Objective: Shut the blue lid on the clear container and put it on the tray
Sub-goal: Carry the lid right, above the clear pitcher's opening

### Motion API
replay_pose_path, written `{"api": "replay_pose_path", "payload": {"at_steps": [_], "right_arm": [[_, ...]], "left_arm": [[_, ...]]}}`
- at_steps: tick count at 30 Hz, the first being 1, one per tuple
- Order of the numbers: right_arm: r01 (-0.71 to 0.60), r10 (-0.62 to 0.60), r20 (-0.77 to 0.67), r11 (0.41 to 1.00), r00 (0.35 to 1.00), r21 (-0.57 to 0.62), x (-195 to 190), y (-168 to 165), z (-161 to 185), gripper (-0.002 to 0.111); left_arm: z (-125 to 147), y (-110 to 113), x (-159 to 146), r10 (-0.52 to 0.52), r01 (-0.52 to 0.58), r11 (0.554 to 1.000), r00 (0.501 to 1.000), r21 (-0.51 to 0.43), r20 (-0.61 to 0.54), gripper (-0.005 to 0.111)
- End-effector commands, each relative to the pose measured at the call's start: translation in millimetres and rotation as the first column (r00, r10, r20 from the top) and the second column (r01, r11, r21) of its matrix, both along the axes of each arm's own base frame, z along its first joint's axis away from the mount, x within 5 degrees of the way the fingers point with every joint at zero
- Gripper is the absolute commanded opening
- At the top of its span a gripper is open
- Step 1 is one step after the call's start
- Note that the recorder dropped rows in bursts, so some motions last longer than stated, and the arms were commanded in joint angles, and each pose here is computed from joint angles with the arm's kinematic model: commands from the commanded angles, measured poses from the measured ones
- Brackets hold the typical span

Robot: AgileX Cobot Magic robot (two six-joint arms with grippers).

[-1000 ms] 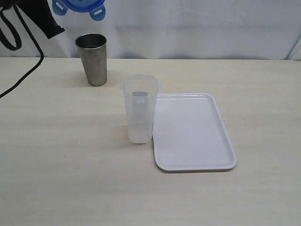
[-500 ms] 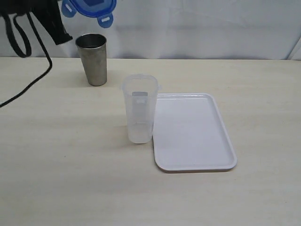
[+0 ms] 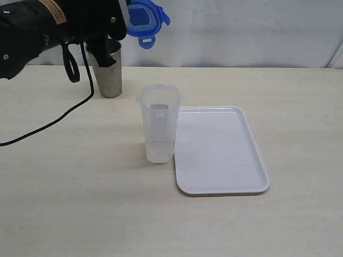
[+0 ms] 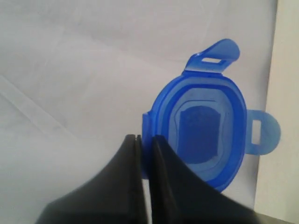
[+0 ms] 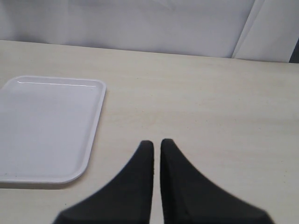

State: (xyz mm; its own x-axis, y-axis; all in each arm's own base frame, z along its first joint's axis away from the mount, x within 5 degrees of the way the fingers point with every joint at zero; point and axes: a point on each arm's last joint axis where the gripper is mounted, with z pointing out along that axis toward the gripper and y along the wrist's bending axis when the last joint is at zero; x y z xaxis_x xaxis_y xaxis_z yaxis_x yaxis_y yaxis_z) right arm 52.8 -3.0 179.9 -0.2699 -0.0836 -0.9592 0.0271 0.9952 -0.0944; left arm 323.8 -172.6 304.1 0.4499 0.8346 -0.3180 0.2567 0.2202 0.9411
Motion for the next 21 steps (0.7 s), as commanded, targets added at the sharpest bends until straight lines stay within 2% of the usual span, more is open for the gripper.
{"api": "replay_pose_path", "payload": {"at_steps": [1, 4, 10, 16, 21], "right_arm": [[0.004, -0.004, 0.001, 1.000, 1.000, 0.000, 0.3, -0.2, 1.2, 0.006], [0.004, -0.004, 0.001, 1.000, 1.000, 0.000, 0.3, -0.2, 1.2, 0.006], [0.004, -0.004, 0.001, 1.000, 1.000, 0.000, 0.3, -0.2, 1.2, 0.006], [0.004, -0.004, 0.001, 1.000, 1.000, 0.000, 0.3, -0.2, 1.2, 0.006], [0.004, -0.004, 0.001, 1.000, 1.000, 0.000, 0.3, -0.2, 1.2, 0.006]], "left_arm": [[-9.1, -9.2, 5.9, -0.011, 0.012, 1.000, 0.998, -0.005, 0.060, 0.000], [-21.2, -14.9, 9.4, -0.028, 0.024, 0.998, 0.997, 0.058, 0.070, 0.000], [-27.7, -20.7, 9.5, -0.030, 0.028, 0.999, 0.998, 0.047, 0.048, 0.000], [-36.8, -32.1, 1.0, -0.063, 0.067, 0.993, 0.997, 0.101, -0.036, 0.000], [-37.7, -38.5, -3.3, -0.082, 0.087, 0.990, 0.996, 0.107, -0.046, 0.000]]}}
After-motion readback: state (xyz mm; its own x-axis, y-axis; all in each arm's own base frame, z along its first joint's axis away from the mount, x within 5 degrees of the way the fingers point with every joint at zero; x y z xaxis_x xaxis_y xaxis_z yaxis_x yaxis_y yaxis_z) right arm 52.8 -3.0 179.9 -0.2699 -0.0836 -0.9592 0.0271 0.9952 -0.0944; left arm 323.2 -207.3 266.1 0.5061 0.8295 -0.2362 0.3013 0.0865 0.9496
